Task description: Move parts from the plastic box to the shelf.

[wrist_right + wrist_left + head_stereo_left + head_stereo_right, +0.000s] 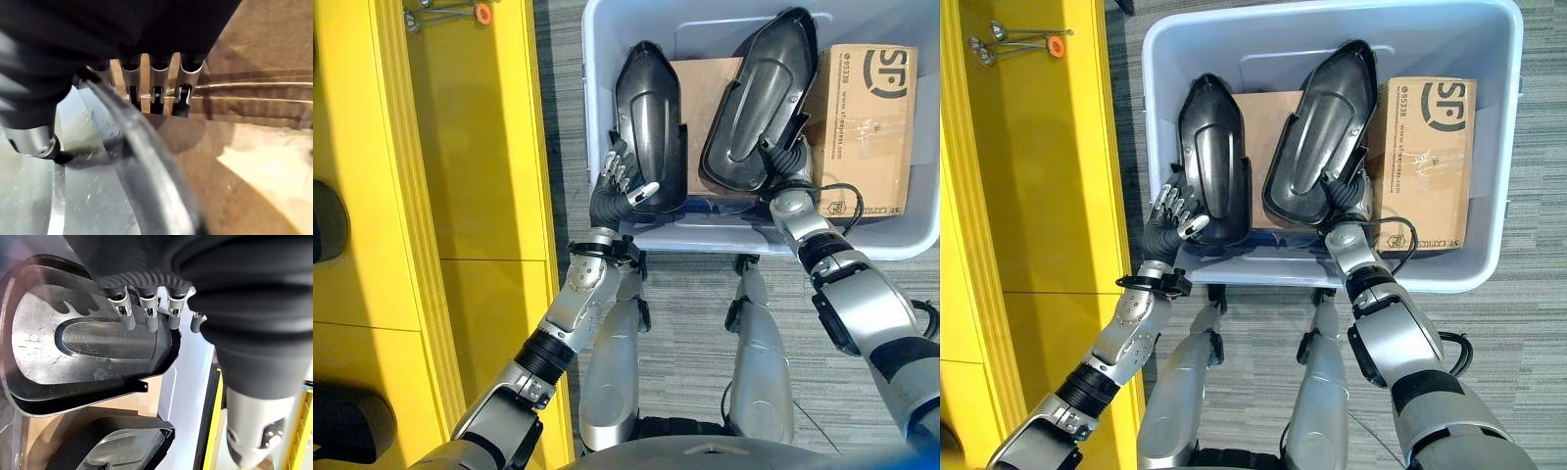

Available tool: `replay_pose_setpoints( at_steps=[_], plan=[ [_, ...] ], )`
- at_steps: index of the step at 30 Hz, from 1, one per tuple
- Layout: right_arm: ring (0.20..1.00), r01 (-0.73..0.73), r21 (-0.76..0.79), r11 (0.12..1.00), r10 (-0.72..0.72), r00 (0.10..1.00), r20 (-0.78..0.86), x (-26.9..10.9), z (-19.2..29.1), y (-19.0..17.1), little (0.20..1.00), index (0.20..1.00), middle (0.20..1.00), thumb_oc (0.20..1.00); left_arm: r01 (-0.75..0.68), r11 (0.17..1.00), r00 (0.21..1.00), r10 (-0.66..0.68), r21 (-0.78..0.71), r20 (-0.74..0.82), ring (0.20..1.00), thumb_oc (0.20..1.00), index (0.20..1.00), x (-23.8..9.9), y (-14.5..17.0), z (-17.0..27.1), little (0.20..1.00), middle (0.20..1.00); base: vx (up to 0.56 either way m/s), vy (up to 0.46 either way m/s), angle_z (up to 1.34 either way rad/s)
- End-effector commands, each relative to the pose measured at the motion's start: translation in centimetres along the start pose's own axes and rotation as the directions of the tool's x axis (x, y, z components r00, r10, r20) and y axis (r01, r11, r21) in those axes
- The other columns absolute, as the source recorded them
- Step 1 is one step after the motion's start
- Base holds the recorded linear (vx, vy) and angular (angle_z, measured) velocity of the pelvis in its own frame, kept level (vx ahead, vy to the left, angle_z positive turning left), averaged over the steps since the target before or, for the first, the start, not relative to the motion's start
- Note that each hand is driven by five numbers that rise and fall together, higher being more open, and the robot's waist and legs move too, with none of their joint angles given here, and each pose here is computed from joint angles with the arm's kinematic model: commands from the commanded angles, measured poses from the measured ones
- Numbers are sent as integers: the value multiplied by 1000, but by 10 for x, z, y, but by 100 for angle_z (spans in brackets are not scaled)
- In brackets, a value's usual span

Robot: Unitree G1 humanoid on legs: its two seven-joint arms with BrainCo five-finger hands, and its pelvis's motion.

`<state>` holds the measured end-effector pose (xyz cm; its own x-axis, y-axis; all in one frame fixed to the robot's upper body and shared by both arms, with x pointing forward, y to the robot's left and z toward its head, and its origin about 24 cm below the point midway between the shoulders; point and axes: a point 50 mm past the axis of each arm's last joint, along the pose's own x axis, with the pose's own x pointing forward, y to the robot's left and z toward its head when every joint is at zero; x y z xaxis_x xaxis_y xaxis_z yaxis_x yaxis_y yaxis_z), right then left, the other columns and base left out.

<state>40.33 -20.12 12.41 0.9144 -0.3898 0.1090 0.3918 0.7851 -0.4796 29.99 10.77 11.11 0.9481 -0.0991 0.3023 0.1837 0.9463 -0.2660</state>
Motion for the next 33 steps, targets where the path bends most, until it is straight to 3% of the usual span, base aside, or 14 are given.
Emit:
replay_pose_setpoints(
  at_steps=[1,10,26,33],
  plan=[
    [200,-8,-147,989,-3,998,-69,-2,-31,-13,200,200,200,200,74,997,990,-69,-39,120,1000,1000,1000,-2,-11,22,1000,1000,0,0,0],
    [200,42,-125,991,-44,999,-15,6,-16,-25,200,200,200,200,60,998,992,-56,-31,109,1000,1000,1000,-3,-6,21,1000,1000,0,0,0],
    [200,134,46,990,-142,951,275,11,50,-47,200,200,200,200,19,1000,993,-19,-3,115,1000,1000,1000,-3,7,23,1000,1000,-1,-1,0],
    [200,126,125,984,-160,936,312,6,60,-46,200,200,200,200,2,1000,996,-3,13,94,1000,1000,1000,-8,16,20,1000,1000,-10,-5,-4]
  ],
)
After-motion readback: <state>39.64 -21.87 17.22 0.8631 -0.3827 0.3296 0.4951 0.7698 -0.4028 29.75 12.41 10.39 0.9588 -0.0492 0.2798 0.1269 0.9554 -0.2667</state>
